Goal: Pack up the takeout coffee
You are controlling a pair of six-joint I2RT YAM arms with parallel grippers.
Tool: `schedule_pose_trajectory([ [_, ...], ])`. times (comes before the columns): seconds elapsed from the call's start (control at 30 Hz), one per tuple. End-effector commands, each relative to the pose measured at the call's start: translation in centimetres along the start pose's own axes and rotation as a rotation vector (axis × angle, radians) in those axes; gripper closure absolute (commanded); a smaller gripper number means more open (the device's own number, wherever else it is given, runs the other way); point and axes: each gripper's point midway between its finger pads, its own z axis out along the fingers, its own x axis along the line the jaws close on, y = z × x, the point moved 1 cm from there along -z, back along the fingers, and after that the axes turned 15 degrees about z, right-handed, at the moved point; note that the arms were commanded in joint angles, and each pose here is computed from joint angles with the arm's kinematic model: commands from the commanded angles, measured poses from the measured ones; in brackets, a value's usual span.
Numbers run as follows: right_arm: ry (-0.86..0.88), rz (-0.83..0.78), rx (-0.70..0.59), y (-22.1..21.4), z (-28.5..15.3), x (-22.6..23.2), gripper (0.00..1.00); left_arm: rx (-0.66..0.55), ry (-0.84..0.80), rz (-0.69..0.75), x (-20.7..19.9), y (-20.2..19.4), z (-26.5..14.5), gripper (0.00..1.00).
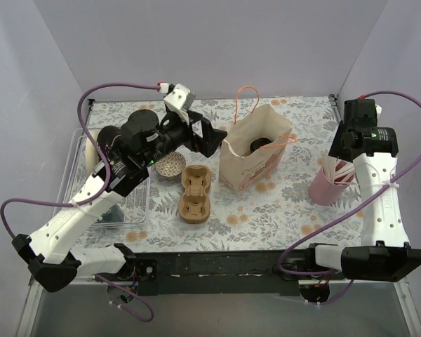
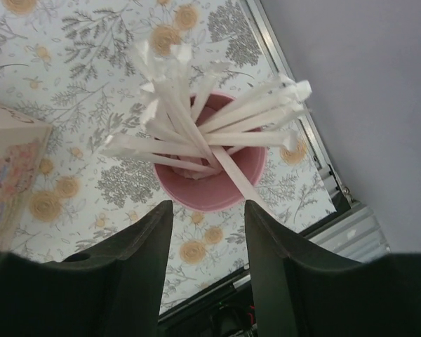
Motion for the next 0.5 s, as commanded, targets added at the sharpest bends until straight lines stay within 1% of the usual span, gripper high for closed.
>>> schedule_pose_trajectory([
  [0.0,-0.070,0.047,0.018,-1.7,-1.9,-3.3,0.46,0.042,-0.033,0.004,-0.6,-1.8,-1.4,0.02],
  [0.1,-0.111,0.061,0.017,-2.6,-2.1,-5.0,0.44,0.040,-0.022,0.006,-0.5,-2.4,-1.9,0.02],
  [0.27,-0.150,0.076,0.041,-4.1,-1.0,-6.8,0.44,0.044,0.000,0.025,-0.2,-3.2,-2.5,0.02],
  [0.4,-0.119,0.083,0.027,-3.9,-0.1,-6.7,0.47,0.035,0.012,0.047,0.1,-3.0,-3.0,0.02],
  [0.47,-0.127,0.084,0.048,-4.2,0.8,-6.8,0.48,0.035,0.012,0.050,0.1,-3.0,-3.1,0.02],
])
